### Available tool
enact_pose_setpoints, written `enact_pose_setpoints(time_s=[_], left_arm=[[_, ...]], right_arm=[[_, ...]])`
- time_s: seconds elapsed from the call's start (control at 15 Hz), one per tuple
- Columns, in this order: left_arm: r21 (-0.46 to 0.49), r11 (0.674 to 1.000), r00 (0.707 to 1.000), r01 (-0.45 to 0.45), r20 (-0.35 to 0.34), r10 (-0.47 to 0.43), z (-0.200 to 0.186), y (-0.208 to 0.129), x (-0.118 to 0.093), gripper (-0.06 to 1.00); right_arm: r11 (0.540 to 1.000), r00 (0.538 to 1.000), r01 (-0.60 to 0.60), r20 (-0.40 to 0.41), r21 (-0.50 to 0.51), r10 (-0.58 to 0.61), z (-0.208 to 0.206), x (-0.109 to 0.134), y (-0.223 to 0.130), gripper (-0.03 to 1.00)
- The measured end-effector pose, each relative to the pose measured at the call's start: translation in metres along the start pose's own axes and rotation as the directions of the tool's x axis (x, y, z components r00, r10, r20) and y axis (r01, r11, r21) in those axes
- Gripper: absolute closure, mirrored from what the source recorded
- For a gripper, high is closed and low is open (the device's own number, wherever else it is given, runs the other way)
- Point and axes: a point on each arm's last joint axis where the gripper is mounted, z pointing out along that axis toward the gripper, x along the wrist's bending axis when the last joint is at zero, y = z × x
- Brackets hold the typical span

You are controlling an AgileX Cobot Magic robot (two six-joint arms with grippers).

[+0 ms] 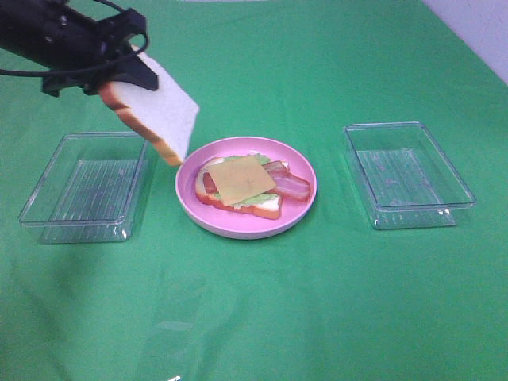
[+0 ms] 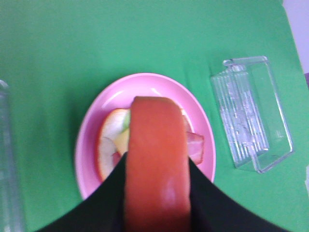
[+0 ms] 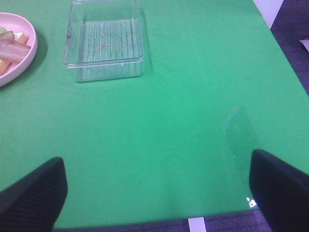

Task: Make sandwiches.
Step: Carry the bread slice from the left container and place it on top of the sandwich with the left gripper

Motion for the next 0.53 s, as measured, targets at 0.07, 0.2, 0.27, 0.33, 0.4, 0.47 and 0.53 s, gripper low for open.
enact_pose_setpoints(time_s=[0.07, 0.2, 0.27, 0.33, 0.4, 0.47, 0.53], left_arm=[[0.003, 1.000, 1.000, 0.000, 0.015, 0.000, 0.008, -0.004, -0.006, 0.73], [0.032, 0.999, 0.997, 0.021, 0.075, -0.023, 0.042, -0.019, -0.022, 0.73], [0.054, 0.997, 0.992, 0.050, 0.115, -0.056, 0.069, -0.023, -0.028, 0.73], [0.062, 0.997, 0.991, 0.055, 0.123, -0.062, 0.076, -0.024, -0.028, 0.73], [0.065, 0.996, 0.987, 0.068, 0.143, -0.077, 0.087, -0.021, -0.030, 0.73], [0.078, 0.994, 0.982, 0.078, 0.163, -0.090, 0.096, -0.019, -0.030, 0.73], [0.092, 0.991, 0.977, 0.092, 0.183, -0.108, 0.105, -0.018, -0.029, 0.73]], right_arm=[[1.000, 1.000, 0.000, 0.000, 0.000, 0.000, 0.000, 0.000, 0.000, -0.01], [1.000, 1.000, 0.000, 0.000, 0.000, 0.000, 0.000, 0.000, 0.000, -0.01], [1.000, 1.000, 0.000, 0.000, 0.000, 0.000, 0.000, 0.000, 0.000, -0.01], [1.000, 1.000, 0.000, 0.000, 0.000, 0.000, 0.000, 0.000, 0.000, -0.01], [1.000, 1.000, 0.000, 0.000, 0.000, 0.000, 0.000, 0.000, 0.000, -0.01], [1.000, 1.000, 0.000, 0.000, 0.000, 0.000, 0.000, 0.000, 0.000, -0.01], [1.000, 1.000, 0.000, 0.000, 0.000, 0.000, 0.000, 0.000, 0.000, -0.01]])
